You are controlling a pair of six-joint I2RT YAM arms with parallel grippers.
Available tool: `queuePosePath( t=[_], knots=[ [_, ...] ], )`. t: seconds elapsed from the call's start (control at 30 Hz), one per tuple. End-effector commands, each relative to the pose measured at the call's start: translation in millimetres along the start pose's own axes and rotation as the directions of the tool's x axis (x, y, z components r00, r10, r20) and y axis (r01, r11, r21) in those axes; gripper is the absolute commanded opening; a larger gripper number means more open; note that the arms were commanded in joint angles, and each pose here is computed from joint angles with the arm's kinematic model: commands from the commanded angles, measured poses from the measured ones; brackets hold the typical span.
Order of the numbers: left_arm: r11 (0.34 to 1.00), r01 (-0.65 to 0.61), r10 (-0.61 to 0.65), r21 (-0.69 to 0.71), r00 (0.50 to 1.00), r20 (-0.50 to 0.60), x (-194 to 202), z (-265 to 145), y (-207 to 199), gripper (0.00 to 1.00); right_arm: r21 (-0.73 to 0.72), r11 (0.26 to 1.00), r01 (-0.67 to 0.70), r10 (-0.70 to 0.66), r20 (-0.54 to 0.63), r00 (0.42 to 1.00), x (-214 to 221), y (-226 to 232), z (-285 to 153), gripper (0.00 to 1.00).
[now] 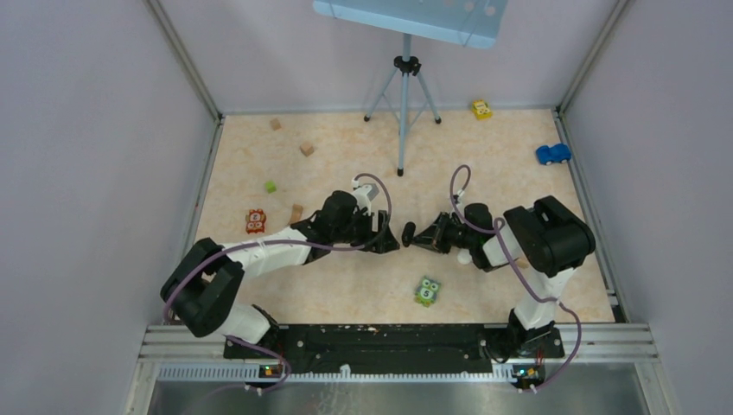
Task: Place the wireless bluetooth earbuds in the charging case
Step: Pick up the charging case with earbuds from the center of the board.
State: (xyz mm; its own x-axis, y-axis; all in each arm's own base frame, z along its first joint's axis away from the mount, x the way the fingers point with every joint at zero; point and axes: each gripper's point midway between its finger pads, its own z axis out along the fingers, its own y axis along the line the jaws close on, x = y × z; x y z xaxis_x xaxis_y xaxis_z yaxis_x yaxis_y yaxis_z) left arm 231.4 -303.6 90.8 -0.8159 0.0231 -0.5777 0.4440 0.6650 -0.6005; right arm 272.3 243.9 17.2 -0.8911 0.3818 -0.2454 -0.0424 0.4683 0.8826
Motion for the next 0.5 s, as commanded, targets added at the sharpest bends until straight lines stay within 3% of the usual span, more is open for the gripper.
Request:
queuePosePath(
  t=[0.0,0.27,0.47],
  knots=[
    [0.994,-0.096,0.094,0.048,0.995,0.043,-29.7,10.4,-14.6,0.82,-0.033,0.994,0.105,-0.104,0.022,0.994,-10.0,20.4,-1.7,0.0],
    [0.99,-0.121,0.12,0.066,0.993,0.018,-41.8,39.1,-14.9,0.84,0.0,0.991,0.133,-0.133,0.002,0.991,-9.5,17.0,-2.8,0.0],
    [0.997,-0.072,0.072,-0.001,0.995,-0.064,-31.6,61.4,4.5,0.82,-0.004,0.991,0.132,-0.132,-0.002,0.991,-9.5,16.9,-1.6,0.0]
  ],
)
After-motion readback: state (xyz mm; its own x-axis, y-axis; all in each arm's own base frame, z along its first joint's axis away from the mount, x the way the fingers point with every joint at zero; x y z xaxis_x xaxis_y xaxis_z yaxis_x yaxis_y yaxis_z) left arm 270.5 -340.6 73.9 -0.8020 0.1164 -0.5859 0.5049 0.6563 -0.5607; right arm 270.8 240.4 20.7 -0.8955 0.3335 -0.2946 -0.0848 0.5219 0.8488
